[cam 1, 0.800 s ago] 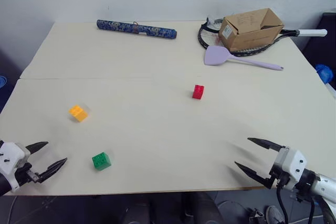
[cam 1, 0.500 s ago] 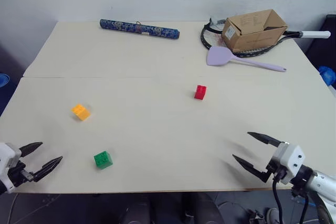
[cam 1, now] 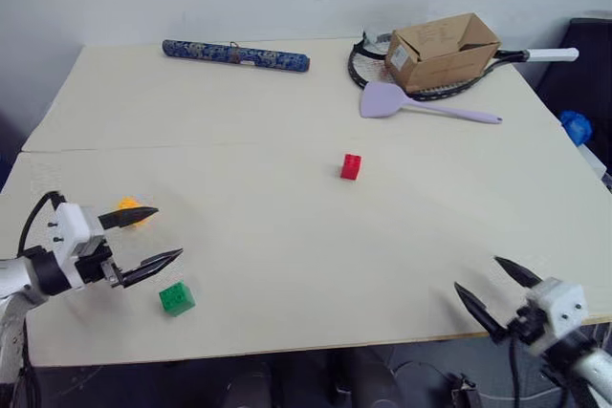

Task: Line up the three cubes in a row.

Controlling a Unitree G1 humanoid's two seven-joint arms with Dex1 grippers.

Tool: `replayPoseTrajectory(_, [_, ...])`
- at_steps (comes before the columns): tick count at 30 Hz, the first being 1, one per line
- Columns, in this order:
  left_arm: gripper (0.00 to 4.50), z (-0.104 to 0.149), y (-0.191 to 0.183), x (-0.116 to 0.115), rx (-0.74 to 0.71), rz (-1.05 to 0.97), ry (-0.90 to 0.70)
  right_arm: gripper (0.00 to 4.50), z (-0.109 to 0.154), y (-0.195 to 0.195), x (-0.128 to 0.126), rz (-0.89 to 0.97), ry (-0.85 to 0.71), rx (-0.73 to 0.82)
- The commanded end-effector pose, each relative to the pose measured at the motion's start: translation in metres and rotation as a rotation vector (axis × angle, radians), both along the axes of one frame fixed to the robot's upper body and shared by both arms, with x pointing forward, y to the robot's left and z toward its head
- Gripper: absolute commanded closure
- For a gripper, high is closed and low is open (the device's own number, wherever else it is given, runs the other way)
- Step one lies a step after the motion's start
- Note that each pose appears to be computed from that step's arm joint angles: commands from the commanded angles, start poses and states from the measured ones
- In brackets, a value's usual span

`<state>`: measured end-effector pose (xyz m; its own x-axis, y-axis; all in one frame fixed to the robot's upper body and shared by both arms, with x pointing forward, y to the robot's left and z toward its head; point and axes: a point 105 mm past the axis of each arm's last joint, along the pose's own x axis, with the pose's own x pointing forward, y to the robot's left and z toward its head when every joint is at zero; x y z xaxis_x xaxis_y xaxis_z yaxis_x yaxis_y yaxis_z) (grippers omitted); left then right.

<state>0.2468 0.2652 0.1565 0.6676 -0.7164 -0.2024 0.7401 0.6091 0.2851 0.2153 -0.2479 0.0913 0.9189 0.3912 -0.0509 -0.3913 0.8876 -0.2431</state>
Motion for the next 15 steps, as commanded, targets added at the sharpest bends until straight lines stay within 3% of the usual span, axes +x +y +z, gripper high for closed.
replayPoseTrajectory(1, [0.02, 0.012, -0.013, 0.008, -0.042, -0.019, -0.056, 0.0, 0.031, 0.042, 0.039, -0.02, -0.091, 0.093])
replayPoseTrajectory(8, [0.02, 0.014, -0.028, 0.017, -0.076, -0.023, -0.085, 0.0, 0.051, 0.108, 0.119, -0.146, -0.08, 0.254])
replayPoseTrajectory(15, [0.02, 0.011, -0.031, 0.014, -0.08, -0.016, -0.082, 0.0, 0.058, 0.144, 0.165, -0.238, -0.094, 0.296])
